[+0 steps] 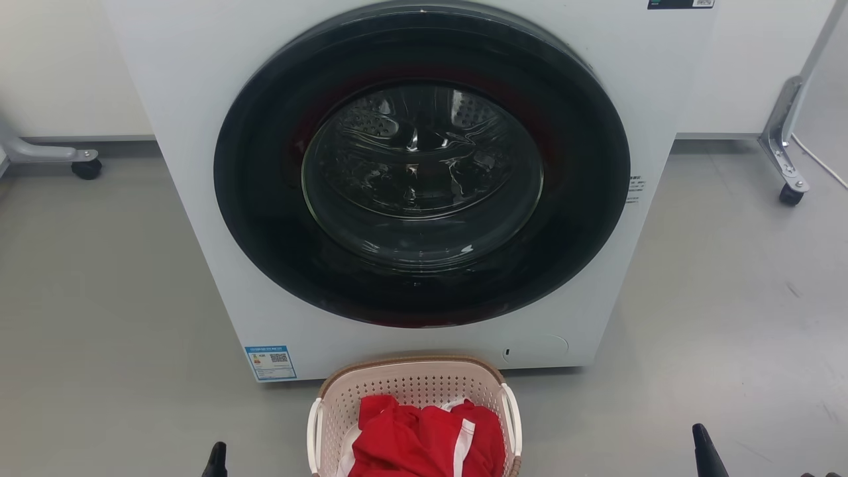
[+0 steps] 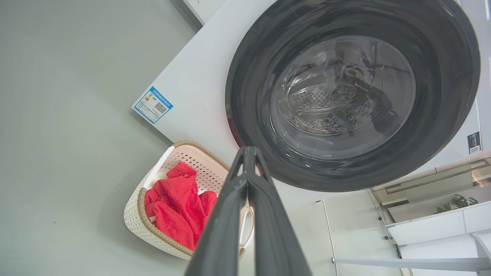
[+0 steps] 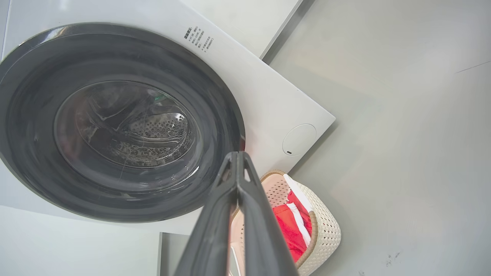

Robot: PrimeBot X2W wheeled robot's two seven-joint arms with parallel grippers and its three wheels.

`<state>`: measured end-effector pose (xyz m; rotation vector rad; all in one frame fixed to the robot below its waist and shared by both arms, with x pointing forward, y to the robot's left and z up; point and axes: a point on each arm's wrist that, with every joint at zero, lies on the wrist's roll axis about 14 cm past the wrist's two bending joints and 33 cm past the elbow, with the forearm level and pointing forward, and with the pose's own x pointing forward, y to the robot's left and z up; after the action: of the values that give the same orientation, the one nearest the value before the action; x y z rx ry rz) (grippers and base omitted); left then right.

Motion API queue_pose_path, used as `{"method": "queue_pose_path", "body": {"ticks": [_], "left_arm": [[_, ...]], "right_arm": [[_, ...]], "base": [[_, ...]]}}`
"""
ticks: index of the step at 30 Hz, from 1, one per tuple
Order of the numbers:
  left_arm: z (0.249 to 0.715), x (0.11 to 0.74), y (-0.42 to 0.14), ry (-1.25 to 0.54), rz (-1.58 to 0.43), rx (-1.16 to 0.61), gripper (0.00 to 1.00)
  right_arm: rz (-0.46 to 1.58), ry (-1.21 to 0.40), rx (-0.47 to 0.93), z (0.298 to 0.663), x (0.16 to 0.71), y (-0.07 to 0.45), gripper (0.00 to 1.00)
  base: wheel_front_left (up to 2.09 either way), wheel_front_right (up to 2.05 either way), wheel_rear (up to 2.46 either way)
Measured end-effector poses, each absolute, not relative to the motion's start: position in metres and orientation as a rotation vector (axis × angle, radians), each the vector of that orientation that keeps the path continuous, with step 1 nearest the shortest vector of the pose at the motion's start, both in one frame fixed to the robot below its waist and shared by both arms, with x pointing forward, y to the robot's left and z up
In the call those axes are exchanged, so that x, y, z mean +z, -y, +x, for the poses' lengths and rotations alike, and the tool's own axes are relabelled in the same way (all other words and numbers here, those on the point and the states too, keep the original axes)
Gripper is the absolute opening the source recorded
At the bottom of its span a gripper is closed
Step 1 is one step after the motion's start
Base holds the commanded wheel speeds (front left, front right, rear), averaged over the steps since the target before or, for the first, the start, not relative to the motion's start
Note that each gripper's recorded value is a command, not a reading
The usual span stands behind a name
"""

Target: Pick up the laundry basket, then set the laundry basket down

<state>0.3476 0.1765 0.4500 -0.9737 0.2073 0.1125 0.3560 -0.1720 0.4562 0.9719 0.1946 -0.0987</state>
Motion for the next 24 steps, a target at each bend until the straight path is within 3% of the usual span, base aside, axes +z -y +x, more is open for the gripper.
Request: {"method": "queue_pose_path", "body": {"ticks": [24], "left_arm": [[0.363, 0.46, -0.184, -0.173, -1.309, 0.099, 0.0]], "right_arm": [[1.315, -0.135, -0.103, 0.371, 0.469, 0.189, 0.0]], "base": [[0.0, 0.0, 0.0]]}}
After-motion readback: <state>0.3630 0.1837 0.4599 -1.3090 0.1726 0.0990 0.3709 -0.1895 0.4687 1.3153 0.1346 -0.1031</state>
